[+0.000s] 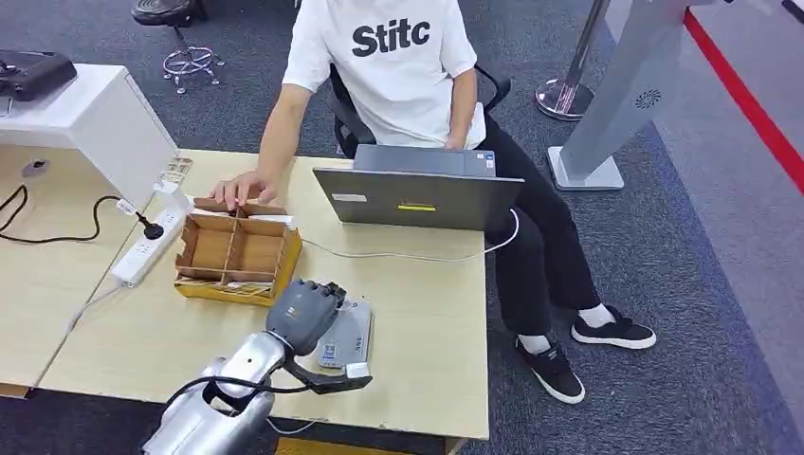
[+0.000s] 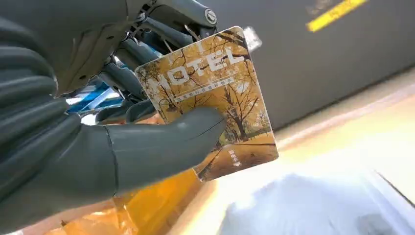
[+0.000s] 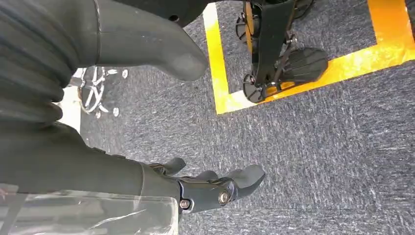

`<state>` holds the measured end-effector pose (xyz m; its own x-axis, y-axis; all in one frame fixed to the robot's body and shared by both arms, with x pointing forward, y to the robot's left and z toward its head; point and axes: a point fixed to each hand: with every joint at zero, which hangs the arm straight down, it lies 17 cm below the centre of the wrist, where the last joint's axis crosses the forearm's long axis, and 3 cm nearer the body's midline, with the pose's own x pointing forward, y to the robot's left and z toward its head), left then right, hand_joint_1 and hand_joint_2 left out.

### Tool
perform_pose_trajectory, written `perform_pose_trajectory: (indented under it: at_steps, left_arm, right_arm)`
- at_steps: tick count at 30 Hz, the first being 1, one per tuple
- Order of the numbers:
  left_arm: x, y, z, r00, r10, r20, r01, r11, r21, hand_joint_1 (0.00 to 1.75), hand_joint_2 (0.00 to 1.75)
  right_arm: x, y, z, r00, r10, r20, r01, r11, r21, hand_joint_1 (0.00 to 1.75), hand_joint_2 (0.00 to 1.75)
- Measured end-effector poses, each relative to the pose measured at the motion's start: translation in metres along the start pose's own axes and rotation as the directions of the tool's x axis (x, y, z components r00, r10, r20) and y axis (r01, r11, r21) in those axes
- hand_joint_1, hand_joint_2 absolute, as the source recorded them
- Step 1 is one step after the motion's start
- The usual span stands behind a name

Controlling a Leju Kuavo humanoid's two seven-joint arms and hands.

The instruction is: Pass the card to the sensor for recognition and then transmit it.

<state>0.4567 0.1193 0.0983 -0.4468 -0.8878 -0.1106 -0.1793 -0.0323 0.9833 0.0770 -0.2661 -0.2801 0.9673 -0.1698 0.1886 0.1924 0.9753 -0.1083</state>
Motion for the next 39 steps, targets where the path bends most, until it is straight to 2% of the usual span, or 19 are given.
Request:
perform_pose_trajectory:
  at_steps: [4, 9, 14, 17, 23, 28, 39]
  left_arm:
    - [-0.03, 0.021, -0.012, 0.998, -0.01, -0.059, 0.012, 0.999, 0.049, 1.75, 1.75]
    - [-0.048, 0.034, -0.016, 0.995, -0.021, -0.1, 0.029, 0.996, 0.085, 1.75, 1.75]
    - [-0.095, 0.065, -0.02, 0.981, -0.02, -0.195, 0.052, 0.985, 0.162, 1.75, 1.75]
    - [-0.129, 0.085, -0.017, 0.967, -0.022, -0.253, 0.077, 0.974, 0.211, 1.75, 1.75]
    - [-0.165, 0.111, -0.005, 0.946, 0.001, -0.324, 0.098, 0.953, 0.288, 1.75, 1.75]
    - [-0.177, 0.117, 0.0, 0.938, 0.004, -0.348, 0.107, 0.948, 0.3, 1.75, 1.75]
    - [-0.179, 0.116, 0.003, 0.935, 0.006, -0.355, 0.108, 0.948, 0.3, 1.75, 1.75]
  right_arm:
    - [0.001, 0.0, 0.0, 1.0, 0.0, 0.005, 0.0, 1.0, 0.0, 0.0, 1.75]
    - [0.001, 0.001, 0.0, 1.0, -0.003, 0.006, 0.003, 1.0, 0.001, 0.0, 1.75]
    - [0.001, 0.002, 0.0, 1.0, -0.004, 0.008, 0.004, 1.0, 0.003, 0.0, 1.75]
    - [0.001, 0.002, 0.0, 1.0, -0.004, 0.007, 0.004, 1.0, 0.002, 0.0, 1.75]
    - [0.0, 0.003, 0.001, 1.0, 0.005, 0.006, -0.005, 1.0, 0.001, 0.0, 1.75]
    - [0.0, 0.003, 0.001, 1.0, 0.004, 0.005, -0.004, 1.0, 0.002, 0.0, 1.75]
    - [0.0, 0.003, 0.001, 1.0, 0.002, 0.003, -0.002, 1.0, 0.002, 0.0, 1.75]
